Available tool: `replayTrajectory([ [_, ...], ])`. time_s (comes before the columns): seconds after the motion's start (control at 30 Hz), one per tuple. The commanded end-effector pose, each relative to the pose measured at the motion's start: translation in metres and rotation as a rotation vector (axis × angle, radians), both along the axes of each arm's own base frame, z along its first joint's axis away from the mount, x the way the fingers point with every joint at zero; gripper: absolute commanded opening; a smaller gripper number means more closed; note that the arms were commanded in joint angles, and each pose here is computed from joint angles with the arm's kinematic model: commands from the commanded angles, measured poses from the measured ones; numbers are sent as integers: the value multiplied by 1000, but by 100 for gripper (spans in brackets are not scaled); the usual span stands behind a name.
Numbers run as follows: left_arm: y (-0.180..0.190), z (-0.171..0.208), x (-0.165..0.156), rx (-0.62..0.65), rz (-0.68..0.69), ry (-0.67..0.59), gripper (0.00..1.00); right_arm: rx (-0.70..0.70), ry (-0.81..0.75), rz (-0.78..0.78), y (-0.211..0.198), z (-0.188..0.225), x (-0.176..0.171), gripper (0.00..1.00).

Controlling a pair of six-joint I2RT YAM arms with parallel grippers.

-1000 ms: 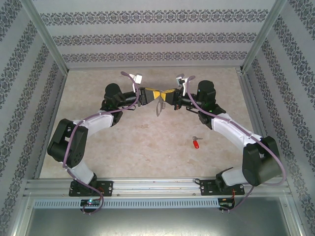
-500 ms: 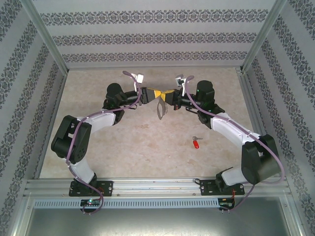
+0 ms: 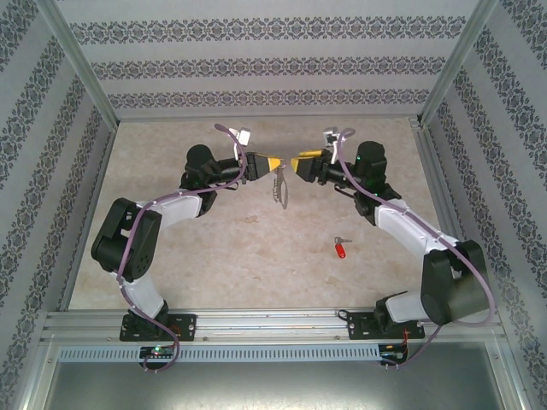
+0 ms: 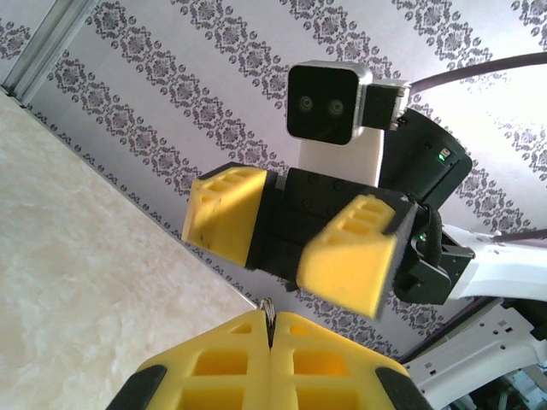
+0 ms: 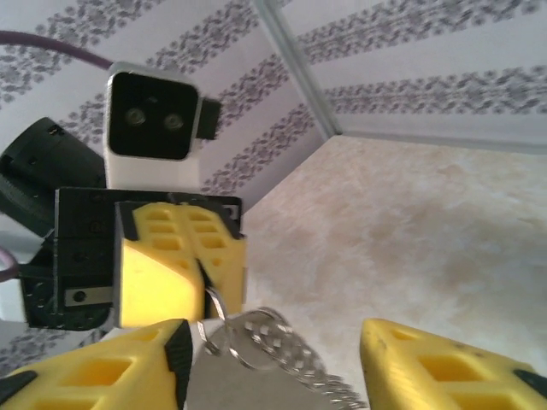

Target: Put the keys on the keyring

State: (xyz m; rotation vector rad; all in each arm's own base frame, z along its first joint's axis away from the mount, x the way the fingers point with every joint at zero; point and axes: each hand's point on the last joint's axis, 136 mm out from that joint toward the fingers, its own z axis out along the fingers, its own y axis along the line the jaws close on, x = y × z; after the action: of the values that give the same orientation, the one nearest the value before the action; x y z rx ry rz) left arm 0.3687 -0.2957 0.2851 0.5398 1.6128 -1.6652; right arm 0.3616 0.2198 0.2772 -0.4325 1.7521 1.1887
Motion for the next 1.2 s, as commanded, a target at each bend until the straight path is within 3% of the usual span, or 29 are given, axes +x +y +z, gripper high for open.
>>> replayTrajectory([
  [0.0, -5, 14, -5, 22, -32, -116, 0, 33, -23, -89, -22, 10, 3, 58],
  [0.23, -3, 7, -7, 157, -7, -231, 0, 38, 13, -97, -32, -3, -1, 57],
  [0.5, -12, -6, -24, 381, -26, -472, 0, 60, -6, 20, -16, 1, -12, 54],
  [0.77, -21, -3, -27, 323, -108, -513, 0, 55, -34, 135, -1, 3, -24, 52],
  [1.17, -27, -4, -27, 311, -174, -457, 0, 41, -12, 264, 20, -4, -40, 48],
])
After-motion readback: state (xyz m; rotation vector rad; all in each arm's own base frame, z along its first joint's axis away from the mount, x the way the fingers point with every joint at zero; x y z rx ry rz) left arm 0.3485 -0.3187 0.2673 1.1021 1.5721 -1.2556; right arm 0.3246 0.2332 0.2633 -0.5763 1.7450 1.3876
